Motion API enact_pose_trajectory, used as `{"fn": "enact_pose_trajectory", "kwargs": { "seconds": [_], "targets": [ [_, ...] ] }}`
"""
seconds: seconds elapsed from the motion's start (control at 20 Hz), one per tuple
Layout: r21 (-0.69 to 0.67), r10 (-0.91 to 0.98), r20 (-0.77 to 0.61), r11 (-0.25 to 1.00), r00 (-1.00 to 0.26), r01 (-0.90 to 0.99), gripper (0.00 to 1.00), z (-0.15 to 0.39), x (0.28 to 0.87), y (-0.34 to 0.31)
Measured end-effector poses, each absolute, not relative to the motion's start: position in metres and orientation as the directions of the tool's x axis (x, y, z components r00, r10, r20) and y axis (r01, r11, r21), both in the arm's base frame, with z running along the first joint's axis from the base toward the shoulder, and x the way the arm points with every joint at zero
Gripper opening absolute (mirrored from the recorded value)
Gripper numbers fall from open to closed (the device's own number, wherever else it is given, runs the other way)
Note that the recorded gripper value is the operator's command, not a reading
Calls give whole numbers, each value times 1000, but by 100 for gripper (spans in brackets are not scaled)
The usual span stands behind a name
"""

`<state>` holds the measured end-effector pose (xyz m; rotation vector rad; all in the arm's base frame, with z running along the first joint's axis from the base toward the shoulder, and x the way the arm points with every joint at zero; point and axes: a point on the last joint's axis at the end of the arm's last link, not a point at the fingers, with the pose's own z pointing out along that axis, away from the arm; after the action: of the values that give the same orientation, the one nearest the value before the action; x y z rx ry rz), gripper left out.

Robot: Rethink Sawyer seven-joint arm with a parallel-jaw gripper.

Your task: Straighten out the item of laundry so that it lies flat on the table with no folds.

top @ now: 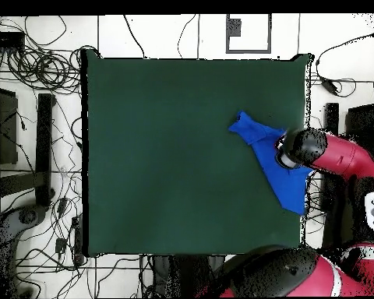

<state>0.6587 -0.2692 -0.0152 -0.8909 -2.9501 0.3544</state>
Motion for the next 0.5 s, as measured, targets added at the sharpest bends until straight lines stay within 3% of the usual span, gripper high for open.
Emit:
{"fn": "enact_pose_trajectory", "kwargs": {
  "seconds": [0.5],
  "targets": [
    [-229,551,-19,810,-834,540,100,-17,655,-267]
  ]
}}
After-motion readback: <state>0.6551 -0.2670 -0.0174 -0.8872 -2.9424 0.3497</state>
